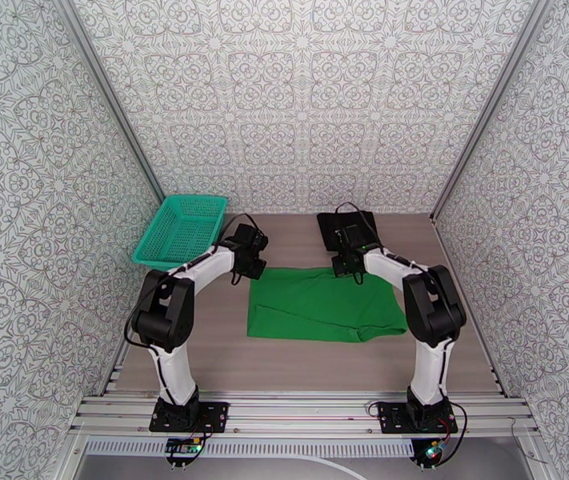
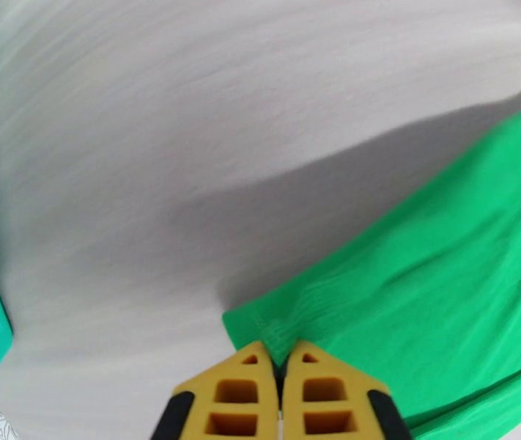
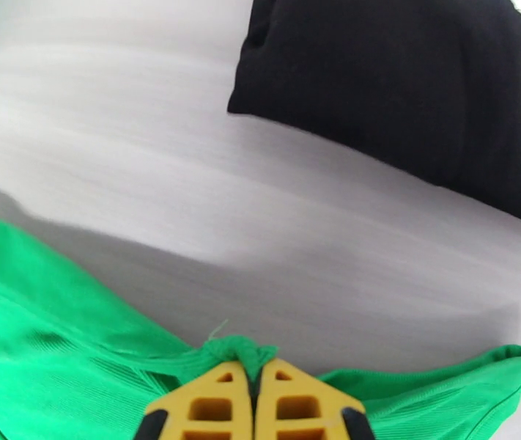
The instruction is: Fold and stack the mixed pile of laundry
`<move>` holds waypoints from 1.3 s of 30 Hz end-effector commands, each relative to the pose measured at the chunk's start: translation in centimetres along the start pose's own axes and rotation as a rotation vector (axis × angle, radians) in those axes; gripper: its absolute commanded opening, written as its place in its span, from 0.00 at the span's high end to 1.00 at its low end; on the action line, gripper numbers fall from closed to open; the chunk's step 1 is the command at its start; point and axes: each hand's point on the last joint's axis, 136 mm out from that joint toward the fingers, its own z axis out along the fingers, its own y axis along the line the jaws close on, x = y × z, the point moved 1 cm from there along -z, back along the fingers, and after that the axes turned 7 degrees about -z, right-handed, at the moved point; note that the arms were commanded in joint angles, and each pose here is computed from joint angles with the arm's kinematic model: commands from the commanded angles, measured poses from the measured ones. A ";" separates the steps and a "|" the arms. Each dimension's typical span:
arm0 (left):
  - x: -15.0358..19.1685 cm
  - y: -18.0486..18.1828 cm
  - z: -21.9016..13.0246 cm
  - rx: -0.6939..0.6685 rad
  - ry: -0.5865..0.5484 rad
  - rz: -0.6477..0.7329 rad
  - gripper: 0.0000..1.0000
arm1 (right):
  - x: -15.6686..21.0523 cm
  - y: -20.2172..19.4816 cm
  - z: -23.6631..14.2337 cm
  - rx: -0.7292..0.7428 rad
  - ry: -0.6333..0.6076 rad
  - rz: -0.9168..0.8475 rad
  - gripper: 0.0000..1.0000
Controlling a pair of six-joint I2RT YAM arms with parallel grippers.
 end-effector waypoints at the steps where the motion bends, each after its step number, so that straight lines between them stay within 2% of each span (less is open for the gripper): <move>1: -1.0 -0.2 -1.5 -0.011 -0.084 -0.030 1.00 | -1.5 0.3 -1.0 0.014 -0.112 0.035 1.00; 8: 0.6 -0.6 -1.9 -0.017 -0.096 -0.041 1.00 | 0.2 0.9 -1.1 0.026 -0.153 0.067 1.00; 21: 3.0 -1.2 -3.1 -0.052 -0.158 -0.083 1.00 | 1.8 0.9 -3.5 0.086 -0.310 0.088 1.00; 28: 4.9 -1.1 -2.6 -0.084 -0.138 -0.099 1.00 | 2.5 1.8 -3.7 0.088 -0.319 0.072 1.00; 36: 6.5 -0.8 -2.2 -0.103 -0.118 -0.129 1.00 | 4.6 2.0 -3.5 0.116 -0.319 0.151 1.00; 39: 7.3 -0.8 -1.9 -0.105 -0.100 -0.137 0.99 | 6.1 2.1 -3.0 0.110 -0.309 0.185 0.94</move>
